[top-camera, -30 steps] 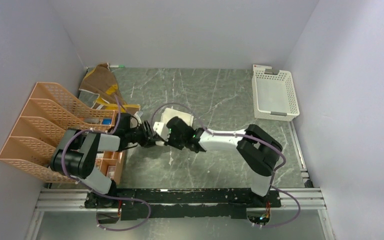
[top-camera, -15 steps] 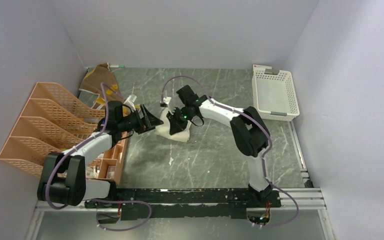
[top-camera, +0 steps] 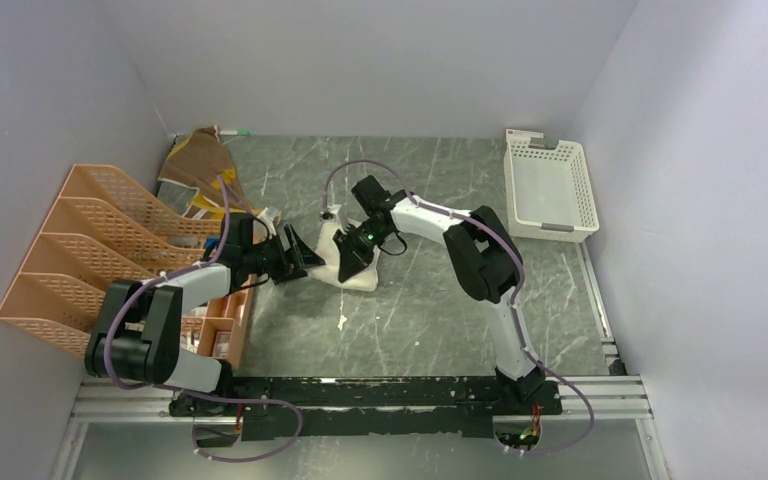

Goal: Roll the towels
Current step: Roll the towel at the center of the board.

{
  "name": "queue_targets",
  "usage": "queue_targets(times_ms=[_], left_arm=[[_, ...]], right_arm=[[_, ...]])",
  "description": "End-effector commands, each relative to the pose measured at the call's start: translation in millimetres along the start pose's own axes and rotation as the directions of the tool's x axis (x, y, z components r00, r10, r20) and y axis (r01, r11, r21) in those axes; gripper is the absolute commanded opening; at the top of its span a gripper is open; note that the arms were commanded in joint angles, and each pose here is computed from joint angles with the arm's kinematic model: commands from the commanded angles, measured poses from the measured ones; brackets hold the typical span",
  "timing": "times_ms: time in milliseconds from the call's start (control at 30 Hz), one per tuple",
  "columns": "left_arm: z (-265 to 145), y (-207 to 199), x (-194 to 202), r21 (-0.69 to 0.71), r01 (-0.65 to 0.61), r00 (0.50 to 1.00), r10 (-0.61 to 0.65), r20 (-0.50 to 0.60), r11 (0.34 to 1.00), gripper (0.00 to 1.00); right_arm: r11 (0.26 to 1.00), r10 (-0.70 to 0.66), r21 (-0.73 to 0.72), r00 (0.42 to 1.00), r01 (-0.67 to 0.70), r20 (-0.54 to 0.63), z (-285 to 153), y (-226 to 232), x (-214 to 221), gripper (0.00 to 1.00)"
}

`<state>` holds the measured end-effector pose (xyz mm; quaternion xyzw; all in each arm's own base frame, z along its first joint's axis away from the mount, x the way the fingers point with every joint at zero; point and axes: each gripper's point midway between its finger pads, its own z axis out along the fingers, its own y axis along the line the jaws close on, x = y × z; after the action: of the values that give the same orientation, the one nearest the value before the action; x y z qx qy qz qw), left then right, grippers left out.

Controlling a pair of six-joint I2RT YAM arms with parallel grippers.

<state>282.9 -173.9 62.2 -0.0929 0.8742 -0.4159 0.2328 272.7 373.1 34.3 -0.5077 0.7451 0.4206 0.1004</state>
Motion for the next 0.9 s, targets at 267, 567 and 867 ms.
queue_targets(times_ms=[267,567,867], left_arm=[[20.4,25.3,9.5,-0.066,-0.025,0.998,0.021,-0.055,0.998,0.85],[39.2,31.5,4.8,-0.045,0.013,0.999,-0.015,-0.048,0.999,0.63],[38.9,31.7,10.0,-0.037,0.029,0.997,-0.031,-0.064,0.999,0.07]], right_arm=[[0.995,0.070,-0.077,0.998,-0.070,0.005,-0.6,-2.8,2.0,0.00],[0.994,0.069,-0.088,0.998,-0.069,-0.004,-1.7,0.9,3.5,0.00],[0.993,0.017,0.114,0.999,-0.021,0.034,-29.0,-10.4,-22.1,0.42]])
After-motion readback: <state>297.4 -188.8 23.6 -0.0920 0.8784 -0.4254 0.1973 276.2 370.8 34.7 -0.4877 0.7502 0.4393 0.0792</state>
